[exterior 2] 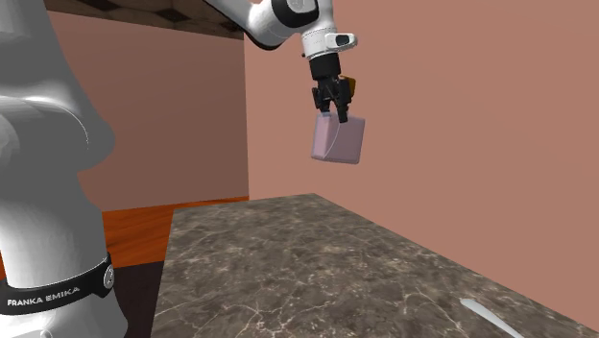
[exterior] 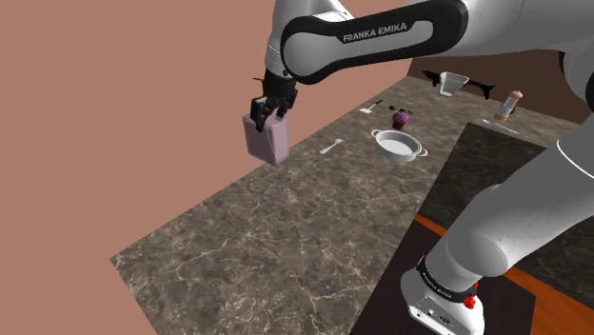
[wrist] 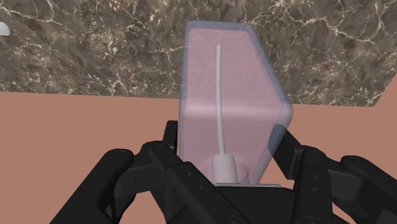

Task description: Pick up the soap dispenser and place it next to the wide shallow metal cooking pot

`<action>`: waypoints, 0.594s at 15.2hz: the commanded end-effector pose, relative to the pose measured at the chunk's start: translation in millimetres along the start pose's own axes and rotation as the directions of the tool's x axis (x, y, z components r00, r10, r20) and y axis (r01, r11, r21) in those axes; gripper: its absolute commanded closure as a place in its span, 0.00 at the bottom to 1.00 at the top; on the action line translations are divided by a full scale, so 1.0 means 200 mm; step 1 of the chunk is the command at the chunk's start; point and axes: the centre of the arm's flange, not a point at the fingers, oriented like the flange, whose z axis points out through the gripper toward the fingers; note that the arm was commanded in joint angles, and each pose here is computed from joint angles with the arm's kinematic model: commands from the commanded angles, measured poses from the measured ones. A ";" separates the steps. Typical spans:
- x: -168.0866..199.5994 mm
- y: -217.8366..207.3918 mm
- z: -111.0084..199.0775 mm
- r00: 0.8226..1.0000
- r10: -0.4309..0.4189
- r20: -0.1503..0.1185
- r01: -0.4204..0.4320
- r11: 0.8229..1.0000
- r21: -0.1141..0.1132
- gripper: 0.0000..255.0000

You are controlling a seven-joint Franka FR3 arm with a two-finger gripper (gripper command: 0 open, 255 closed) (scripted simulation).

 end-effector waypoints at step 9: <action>0.07 0.00 -0.26 1.000 0.000 0.000 0.000 1.000 0.000 1.00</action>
